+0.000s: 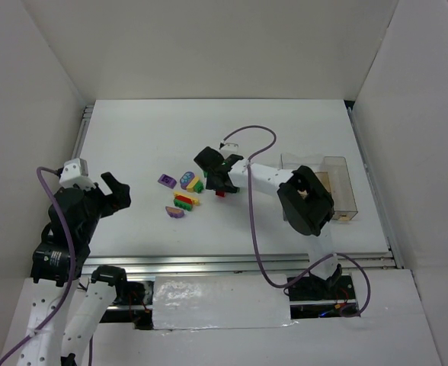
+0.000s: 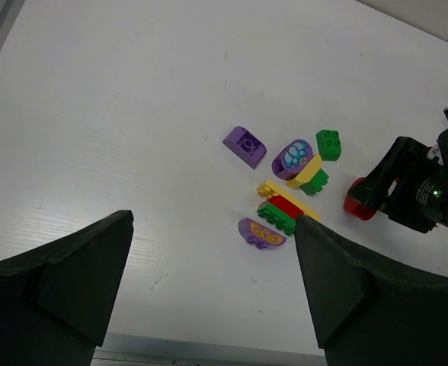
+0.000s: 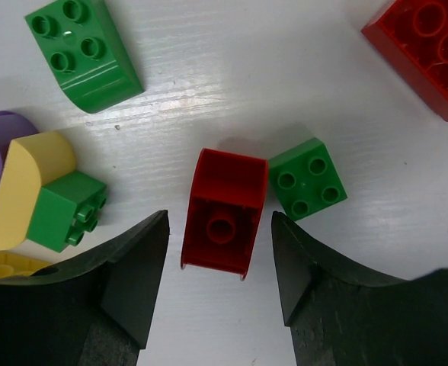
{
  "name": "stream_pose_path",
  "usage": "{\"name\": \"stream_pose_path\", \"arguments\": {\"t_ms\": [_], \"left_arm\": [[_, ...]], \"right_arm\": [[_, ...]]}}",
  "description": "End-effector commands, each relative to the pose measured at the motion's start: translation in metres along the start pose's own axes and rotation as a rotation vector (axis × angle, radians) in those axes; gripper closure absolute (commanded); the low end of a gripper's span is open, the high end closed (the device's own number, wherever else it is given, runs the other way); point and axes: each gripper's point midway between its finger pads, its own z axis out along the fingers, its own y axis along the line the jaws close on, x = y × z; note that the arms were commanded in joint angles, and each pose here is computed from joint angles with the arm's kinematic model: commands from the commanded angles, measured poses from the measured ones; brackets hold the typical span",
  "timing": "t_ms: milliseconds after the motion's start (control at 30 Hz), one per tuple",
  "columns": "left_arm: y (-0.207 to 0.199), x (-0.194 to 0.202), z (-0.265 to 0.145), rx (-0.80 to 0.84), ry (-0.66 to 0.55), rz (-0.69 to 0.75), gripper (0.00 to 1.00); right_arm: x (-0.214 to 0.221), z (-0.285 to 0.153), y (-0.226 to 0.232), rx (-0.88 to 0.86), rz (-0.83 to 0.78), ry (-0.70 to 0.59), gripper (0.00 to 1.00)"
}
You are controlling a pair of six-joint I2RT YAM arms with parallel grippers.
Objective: Sort the legos into containers by color
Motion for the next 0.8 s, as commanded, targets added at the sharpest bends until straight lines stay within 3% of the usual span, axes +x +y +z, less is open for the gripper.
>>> {"name": "stream_pose_path", "arguments": {"t_ms": [0, 67, 133, 167, 200, 233, 400, 500, 767], "left_arm": [[-0.008, -0.010, 0.004, 0.037, -0.035, 0.012, 0.00], [-0.009, -0.009, 0.004, 0.039, -0.032, 0.012, 0.00], [-0.010, -0.009, 0.004, 0.046, -0.033, 0.013, 0.00], [-0.010, -0.009, 0.004, 0.047, -0.032, 0.015, 0.00], [-0.010, -0.009, 0.004, 0.049, -0.032, 0.015, 0.01], [-0.010, -0.009, 0.005, 0.048, -0.029, 0.014, 0.00], [-0.011, -0.008, 0.006, 0.050, -0.023, 0.018, 0.00], [-0.011, -0.008, 0.005, 0.051, -0.023, 0.018, 0.00], [-0.012, -0.009, 0.004, 0.058, -0.030, 0.017, 0.01]], "right_arm": [[-0.009, 0.012, 0.006, -0.019, 0.021, 0.000, 0.36], [-0.006, 0.014, 0.005, -0.019, 0.018, 0.004, 0.36], [-0.007, 0.014, 0.007, -0.035, 0.016, 0.002, 0.46], [-0.008, 0.013, 0.008, -0.045, 0.012, -0.001, 0.53], [-0.011, 0.009, 0.012, -0.060, 0.007, -0.007, 0.72], [-0.011, 0.008, 0.013, -0.068, 0.005, -0.007, 0.79], [-0.035, -0.031, 0.019, -0.168, 0.023, -0.076, 0.80], [-0.062, -0.052, -0.003, -0.168, 0.050, -0.125, 0.80], [-0.136, -0.042, -0.149, 0.034, 0.276, -0.207, 0.81]]}}
